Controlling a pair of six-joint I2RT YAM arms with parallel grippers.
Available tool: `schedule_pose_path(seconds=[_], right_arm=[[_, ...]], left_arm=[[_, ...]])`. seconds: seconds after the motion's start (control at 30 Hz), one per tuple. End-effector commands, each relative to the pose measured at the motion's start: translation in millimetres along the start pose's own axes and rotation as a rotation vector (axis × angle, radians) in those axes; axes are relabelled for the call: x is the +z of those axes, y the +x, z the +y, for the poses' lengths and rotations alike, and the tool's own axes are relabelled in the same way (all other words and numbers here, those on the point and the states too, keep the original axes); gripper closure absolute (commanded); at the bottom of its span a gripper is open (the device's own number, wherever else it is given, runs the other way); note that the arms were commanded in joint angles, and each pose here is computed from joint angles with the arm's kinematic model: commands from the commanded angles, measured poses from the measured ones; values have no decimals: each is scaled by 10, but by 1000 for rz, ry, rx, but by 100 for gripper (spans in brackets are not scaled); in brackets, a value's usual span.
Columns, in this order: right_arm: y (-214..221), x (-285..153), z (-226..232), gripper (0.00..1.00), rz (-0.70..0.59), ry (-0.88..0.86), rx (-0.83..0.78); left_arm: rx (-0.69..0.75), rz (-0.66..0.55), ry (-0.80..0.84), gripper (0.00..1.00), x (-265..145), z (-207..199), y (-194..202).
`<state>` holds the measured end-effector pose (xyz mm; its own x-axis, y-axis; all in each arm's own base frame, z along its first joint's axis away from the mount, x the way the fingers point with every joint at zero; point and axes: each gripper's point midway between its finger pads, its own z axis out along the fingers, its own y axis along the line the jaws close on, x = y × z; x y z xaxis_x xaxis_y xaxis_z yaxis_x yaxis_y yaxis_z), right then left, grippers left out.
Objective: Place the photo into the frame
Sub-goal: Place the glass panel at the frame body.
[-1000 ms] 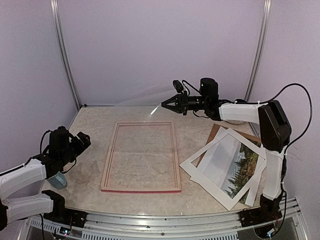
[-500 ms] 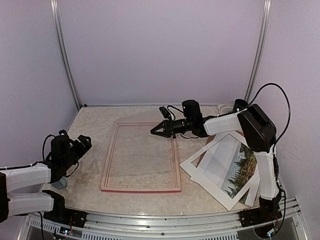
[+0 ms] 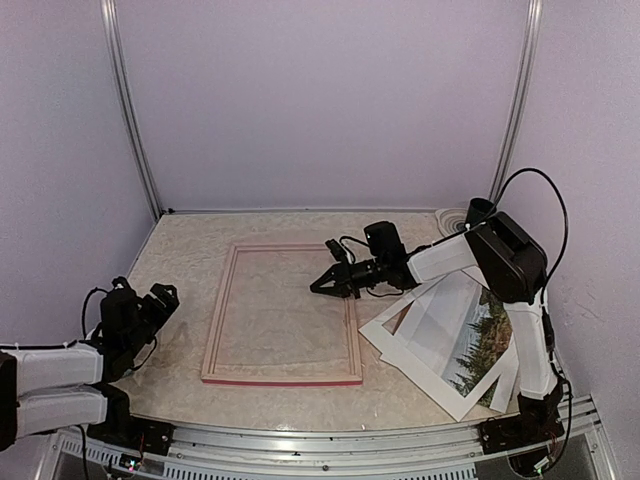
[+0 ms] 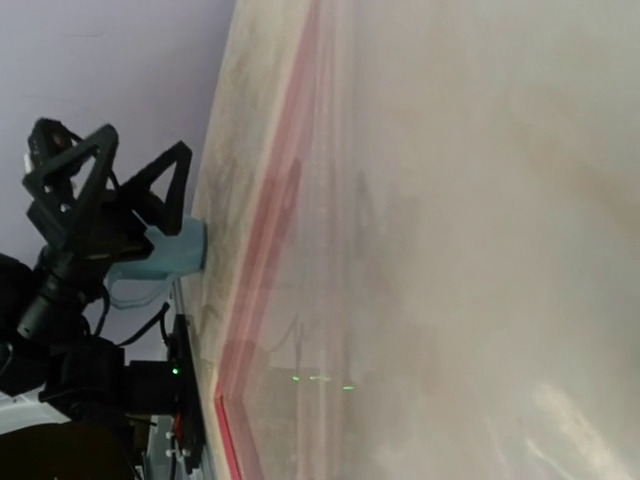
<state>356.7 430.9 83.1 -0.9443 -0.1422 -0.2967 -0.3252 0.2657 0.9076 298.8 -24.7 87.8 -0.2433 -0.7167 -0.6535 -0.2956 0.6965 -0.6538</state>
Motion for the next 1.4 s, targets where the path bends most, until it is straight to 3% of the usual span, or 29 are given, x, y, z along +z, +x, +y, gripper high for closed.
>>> schedule_pose_path(seconds=[0.0, 0.2, 0.5, 1.37], right_arm=[[70, 8, -84, 98, 11, 12, 8], [95, 27, -81, 98, 17, 18, 6], [146, 50, -57, 98, 33, 30, 3], [213, 25, 45, 98, 35, 35, -7]], left_arm=[[-20, -100, 44, 1, -95, -68, -195], [-2, -135, 98, 1, -162, -220, -302], [29, -61, 128, 1, -40, -348, -175], [43, -25, 135, 1, 12, -379, -79]])
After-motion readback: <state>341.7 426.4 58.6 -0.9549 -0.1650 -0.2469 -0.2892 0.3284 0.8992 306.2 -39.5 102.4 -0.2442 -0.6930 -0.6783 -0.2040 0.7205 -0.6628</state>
